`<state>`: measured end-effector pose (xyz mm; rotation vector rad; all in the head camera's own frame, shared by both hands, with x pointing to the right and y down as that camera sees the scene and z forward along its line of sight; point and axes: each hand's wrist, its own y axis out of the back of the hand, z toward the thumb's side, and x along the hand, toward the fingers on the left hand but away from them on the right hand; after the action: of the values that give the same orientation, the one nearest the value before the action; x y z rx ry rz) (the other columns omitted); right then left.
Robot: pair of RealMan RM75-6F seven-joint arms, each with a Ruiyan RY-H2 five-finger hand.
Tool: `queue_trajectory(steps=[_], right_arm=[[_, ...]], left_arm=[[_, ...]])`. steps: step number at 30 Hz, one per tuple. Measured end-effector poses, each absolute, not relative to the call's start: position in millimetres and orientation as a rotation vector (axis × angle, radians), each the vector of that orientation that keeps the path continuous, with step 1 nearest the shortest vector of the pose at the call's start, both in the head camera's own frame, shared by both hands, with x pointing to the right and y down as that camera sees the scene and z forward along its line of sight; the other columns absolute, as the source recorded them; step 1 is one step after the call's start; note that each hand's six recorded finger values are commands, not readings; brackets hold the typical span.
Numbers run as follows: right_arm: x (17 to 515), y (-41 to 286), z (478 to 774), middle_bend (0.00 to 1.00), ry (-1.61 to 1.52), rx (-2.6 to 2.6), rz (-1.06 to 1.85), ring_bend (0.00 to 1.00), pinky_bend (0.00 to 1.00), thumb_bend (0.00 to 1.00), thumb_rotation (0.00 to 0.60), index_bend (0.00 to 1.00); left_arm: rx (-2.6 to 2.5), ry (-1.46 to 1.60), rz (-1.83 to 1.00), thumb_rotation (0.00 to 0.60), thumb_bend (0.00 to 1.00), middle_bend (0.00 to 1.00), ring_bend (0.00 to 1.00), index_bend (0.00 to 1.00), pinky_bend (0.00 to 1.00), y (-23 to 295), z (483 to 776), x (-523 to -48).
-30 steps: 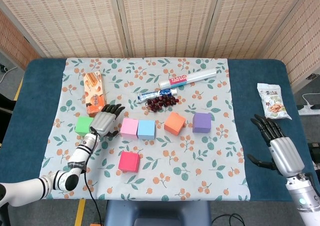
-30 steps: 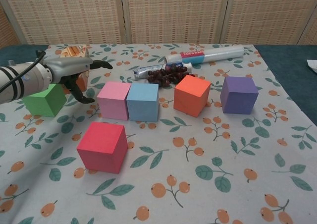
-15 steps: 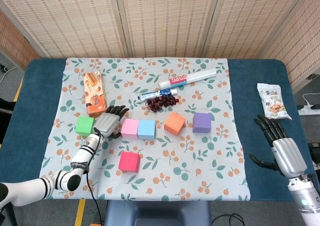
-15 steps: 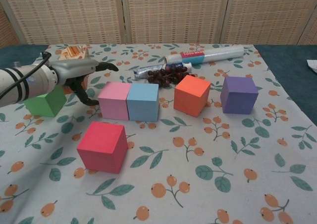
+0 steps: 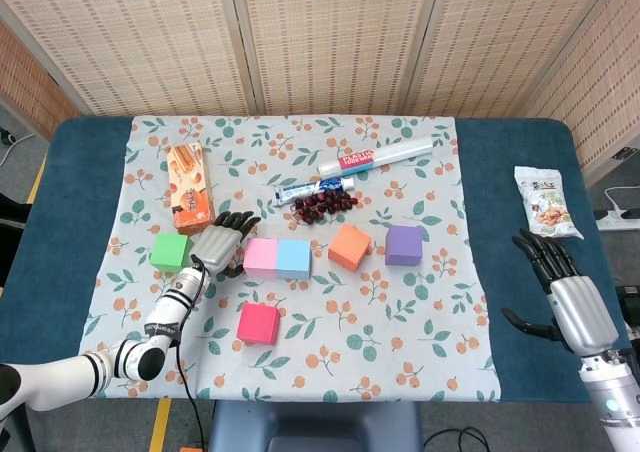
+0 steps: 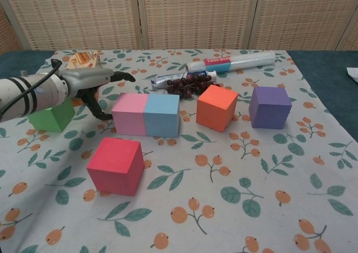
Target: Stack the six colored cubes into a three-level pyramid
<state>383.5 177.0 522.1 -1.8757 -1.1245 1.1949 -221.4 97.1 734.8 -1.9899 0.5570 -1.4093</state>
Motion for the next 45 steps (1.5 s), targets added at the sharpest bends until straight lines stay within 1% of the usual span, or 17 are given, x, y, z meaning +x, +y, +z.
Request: queue_trajectory(steps=[5,8,14,19,25,30,37,41,45], right_arm=[[384,175,523,0.00,-1.122,-1.878,1.200,0.00,0.00,0.12,0.600,0.00],[381,172,526,0.00,-1.105,-1.889,1.205,0.00,0.00,0.12,0.600,0.00],[359,151,537,0.02,-1.050,-1.935,1.185,0.00,0.00,0.12,0.600,0.00],[330,127,559,0.02,-1.016,-2.014,1.193,0.00,0.00,0.09,0.600,0.00],[288,100,594,0.02,-1.000,-2.086,1.232,0.00,0.00,0.03,0.600,0.00],[253,90,623,0.03,-0.977,-2.109,1.282,0.00,0.00,0.02,0.600,0.00],[204,95,664,0.03,-0.944,-2.127,1.360,0.00,0.00,0.01,0.600,0.00],[184,98,680,0.03,-0.936,-2.117,1.386,0.00,0.00,0.01,0.600,0.00],[177,95,690,0.02,-0.941,-2.067,1.409,0.00,0.00,0.01,0.600,0.00]], left_arm=[[-1.980,0.571,-1.411,0.600,0.32,0.00,0.00,0.01,0.03,95,730,-228],[-1.967,0.601,-1.399,0.600,0.32,0.00,0.00,0.02,0.03,94,720,-237],[-1.897,0.685,-1.338,0.600,0.32,0.00,0.00,0.06,0.03,94,679,-271],[-1.865,0.702,-1.320,0.600,0.32,0.00,0.00,0.07,0.03,106,646,-307],[-1.870,0.683,-1.320,0.600,0.32,0.00,0.00,0.07,0.03,132,619,-337],[-1.888,0.691,-1.302,0.600,0.31,0.00,0.00,0.07,0.03,148,607,-348],[-1.916,0.700,-1.277,0.600,0.32,0.00,0.00,0.07,0.03,160,603,-355],[-1.908,0.715,-1.271,0.600,0.31,0.00,0.00,0.08,0.03,161,601,-360],[-1.877,0.762,-1.254,0.600,0.31,0.00,0.00,0.09,0.03,160,594,-367]])
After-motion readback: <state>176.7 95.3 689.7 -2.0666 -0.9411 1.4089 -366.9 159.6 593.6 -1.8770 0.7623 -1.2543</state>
